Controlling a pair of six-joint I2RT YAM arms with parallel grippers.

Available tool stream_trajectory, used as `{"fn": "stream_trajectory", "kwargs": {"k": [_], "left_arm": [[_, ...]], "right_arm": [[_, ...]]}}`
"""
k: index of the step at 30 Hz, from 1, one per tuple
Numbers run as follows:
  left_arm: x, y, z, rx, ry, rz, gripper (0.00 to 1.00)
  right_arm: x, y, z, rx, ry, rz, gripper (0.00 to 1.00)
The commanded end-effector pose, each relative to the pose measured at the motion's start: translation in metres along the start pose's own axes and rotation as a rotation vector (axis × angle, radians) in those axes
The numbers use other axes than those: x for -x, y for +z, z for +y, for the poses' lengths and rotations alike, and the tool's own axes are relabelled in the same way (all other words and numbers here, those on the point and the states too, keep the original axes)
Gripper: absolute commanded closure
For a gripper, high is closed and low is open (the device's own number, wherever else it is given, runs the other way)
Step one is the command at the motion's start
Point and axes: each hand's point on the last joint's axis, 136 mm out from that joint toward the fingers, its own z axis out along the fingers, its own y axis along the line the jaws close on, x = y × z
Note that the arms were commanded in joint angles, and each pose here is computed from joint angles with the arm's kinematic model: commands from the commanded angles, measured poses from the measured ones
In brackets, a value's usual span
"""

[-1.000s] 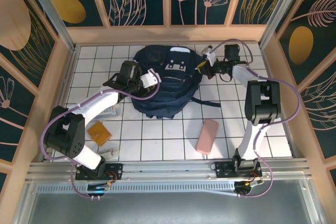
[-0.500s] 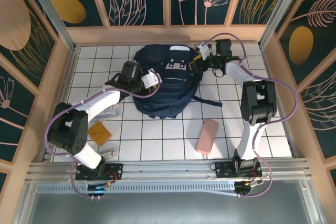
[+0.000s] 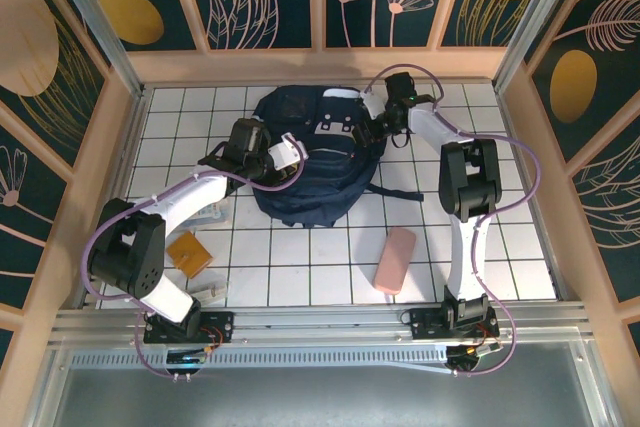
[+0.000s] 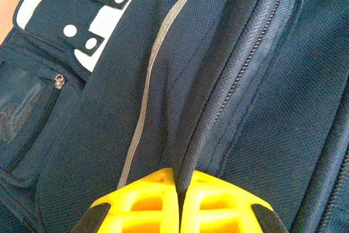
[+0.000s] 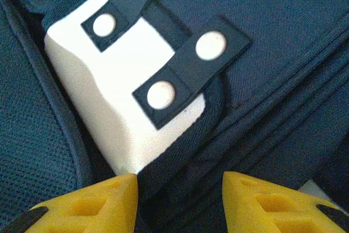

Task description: Pack the student bag

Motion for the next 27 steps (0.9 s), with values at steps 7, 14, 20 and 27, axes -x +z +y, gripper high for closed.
{"fn": "stream_trajectory", "kwargs": {"k": [7,14,20,27], "left_arm": [[0.028,-0.015,0.002,0.004,0.037,-0.109,1.00],[0.028,-0.014,0.002,-0.004,0.044,-0.110,1.00],[0.028,-0.013,0.004,-0.005,0.053,-0.097,1.00],[0.023,-0.010,0.002,-0.014,0.061,-0.076,1.00]], "right_arm": [[-0.031,-0.001,0.039,0.191,0.005,0.126,0.50],[-0.049,0.027,0.029,0.089,-0.142,0.233,0.50],[-0.060,0.015,0.068,0.305,-0.324,0.228,0.64],[-0.075,-0.014,0.087,0.470,-0.454,0.187,0.64]]}}
